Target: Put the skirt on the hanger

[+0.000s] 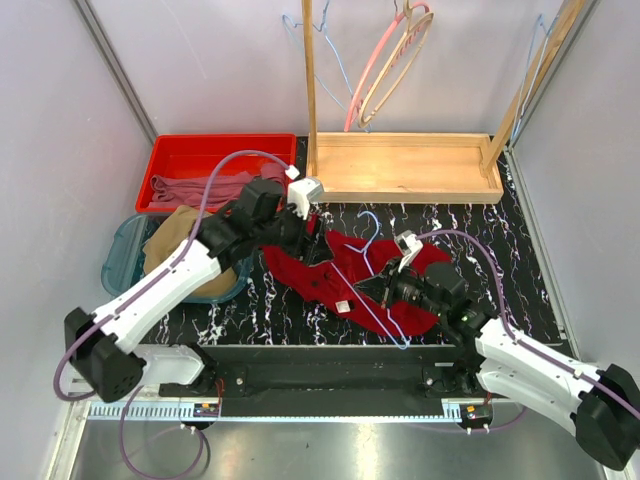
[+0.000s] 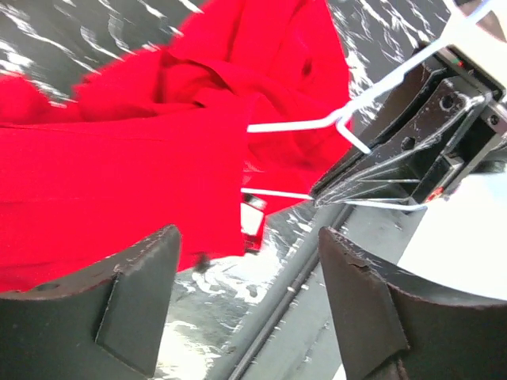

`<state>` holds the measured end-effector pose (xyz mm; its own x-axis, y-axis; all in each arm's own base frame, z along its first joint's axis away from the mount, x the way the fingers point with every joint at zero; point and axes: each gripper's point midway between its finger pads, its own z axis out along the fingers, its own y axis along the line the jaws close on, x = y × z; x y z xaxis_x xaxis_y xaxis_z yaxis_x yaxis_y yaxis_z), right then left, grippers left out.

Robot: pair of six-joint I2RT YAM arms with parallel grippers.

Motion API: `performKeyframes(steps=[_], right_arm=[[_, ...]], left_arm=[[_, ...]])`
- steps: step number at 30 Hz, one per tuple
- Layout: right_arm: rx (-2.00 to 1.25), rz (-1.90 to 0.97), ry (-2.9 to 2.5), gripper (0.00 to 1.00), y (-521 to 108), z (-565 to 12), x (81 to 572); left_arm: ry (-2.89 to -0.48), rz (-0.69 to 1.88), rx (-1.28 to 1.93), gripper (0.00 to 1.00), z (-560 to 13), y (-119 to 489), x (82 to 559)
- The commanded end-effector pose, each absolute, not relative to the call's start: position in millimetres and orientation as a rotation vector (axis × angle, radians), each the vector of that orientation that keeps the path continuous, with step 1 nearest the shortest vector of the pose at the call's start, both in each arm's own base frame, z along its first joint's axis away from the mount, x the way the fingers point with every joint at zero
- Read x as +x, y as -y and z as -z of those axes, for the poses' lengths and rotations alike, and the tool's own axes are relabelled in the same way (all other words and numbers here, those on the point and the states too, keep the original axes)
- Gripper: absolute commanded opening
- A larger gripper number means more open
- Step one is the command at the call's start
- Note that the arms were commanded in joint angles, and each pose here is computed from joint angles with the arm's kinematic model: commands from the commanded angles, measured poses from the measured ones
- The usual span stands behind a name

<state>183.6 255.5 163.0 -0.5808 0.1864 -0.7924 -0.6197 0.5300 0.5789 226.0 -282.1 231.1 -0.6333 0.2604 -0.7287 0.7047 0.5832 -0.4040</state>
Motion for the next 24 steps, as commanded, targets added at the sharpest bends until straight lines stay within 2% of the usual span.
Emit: performKeyframes(steps=[1,3,10,15,24], right_arm=[[-0.365,-1.183,-1.685,0.0,-261,-205,192],[-0.373,-1.188,-1.658,0.0,-258,-210,188],[-0.406,-1.207,-1.633,0.0,-256,-218,179],[-0.424,-1.227,-1.64,0.0,-258,-221,176],[-0.469,-1.268,-1.653,0.0,-262,-226,166]], left_arm=[[-2.057,0.649,0.645,0.77,-264,248,259],[-2.017,0.519,0.663,0.79,-264,234,274],[-1.846,0.417,0.895,0.82,-248,245,297],[-1.8,0.458,0.97,0.74,-237,265,305],[-1.765,0.424,1.012,0.7,-211,282,303]])
